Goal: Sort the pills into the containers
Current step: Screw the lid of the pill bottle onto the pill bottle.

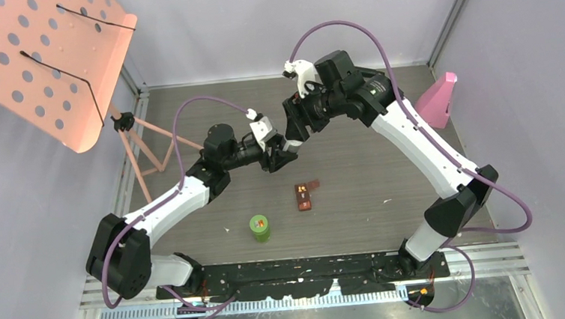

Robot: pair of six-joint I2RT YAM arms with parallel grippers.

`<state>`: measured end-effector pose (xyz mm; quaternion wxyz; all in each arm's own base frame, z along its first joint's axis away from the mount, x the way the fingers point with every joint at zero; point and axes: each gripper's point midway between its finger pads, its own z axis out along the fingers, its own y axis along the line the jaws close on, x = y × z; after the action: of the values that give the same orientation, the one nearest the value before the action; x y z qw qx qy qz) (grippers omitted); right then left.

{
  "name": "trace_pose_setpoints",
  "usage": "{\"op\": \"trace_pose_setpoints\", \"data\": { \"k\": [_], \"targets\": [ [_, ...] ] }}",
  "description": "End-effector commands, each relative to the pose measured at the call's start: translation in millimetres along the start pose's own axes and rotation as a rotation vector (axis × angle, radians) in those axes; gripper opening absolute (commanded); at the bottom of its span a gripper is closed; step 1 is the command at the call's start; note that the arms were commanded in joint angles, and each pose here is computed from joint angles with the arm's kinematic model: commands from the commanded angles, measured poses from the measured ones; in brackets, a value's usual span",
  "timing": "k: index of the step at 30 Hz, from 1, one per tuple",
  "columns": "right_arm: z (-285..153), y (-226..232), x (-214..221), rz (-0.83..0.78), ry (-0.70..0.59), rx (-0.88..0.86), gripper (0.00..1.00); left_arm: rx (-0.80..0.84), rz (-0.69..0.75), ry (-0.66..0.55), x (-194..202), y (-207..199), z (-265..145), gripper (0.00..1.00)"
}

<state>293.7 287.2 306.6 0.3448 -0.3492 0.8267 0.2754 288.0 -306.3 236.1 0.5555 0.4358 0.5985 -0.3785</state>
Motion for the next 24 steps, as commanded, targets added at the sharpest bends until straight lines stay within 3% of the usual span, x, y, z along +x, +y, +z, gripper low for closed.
{"op": "trace_pose_setpoints", "data": {
  "k": [1,4,11,16,24],
  "targets": [
    [-7.3,-4.1,-18.6,0.040,-0.046,0.052,0.64,-0.019,0.082,-0.087,-40.0,4.8,-4.0,0.00],
    [-5.5,-3.7,-17.6,0.063,-0.040,0.051,0.49,-0.021,0.086,-0.092,-42.4,4.9,-4.4,0.00],
    [-7.7,3.1,-10.7,0.092,-0.018,-0.033,0.29,-0.018,0.086,-0.104,-45.5,4.4,-6.0,0.00],
    [-22.0,12.6,-15.0,0.060,-0.084,-0.188,0.27,-0.004,0.063,-0.144,-51.5,2.7,-9.2,0.00],
    [-14.0,12.5,-20.0,0.212,-0.099,-0.130,0.28,-0.082,0.051,-0.178,-60.4,16.3,-10.5,0.00]
  ]
}}
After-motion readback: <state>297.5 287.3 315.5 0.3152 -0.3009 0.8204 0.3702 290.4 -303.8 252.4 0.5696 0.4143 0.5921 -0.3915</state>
